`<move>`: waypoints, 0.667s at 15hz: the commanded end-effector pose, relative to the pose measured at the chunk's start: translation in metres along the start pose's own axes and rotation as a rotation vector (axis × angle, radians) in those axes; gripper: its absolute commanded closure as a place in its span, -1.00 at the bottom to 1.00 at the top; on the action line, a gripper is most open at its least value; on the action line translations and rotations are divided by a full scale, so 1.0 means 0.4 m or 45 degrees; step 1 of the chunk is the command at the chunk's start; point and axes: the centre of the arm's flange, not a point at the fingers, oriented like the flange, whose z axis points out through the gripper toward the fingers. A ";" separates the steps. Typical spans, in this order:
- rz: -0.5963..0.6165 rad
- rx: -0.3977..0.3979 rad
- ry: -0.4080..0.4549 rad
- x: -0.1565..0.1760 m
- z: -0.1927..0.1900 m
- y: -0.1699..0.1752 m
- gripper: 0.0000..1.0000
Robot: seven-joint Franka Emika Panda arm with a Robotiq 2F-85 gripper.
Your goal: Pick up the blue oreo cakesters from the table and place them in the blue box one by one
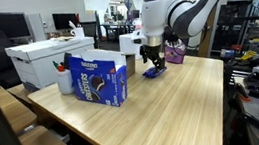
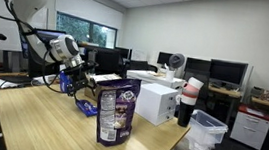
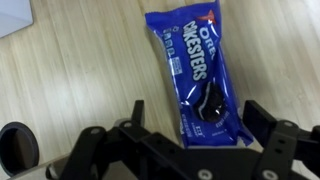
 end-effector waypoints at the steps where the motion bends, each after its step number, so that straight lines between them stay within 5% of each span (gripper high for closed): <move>1: 0.018 0.057 -0.031 -0.010 0.004 0.001 -1.00; 7: 0.041 0.287 -0.021 -0.026 0.058 0.035 -1.00; 8: 0.046 0.309 -0.020 -0.029 0.060 0.039 -0.50; 10: 0.054 0.343 -0.017 -0.035 0.070 0.046 -0.37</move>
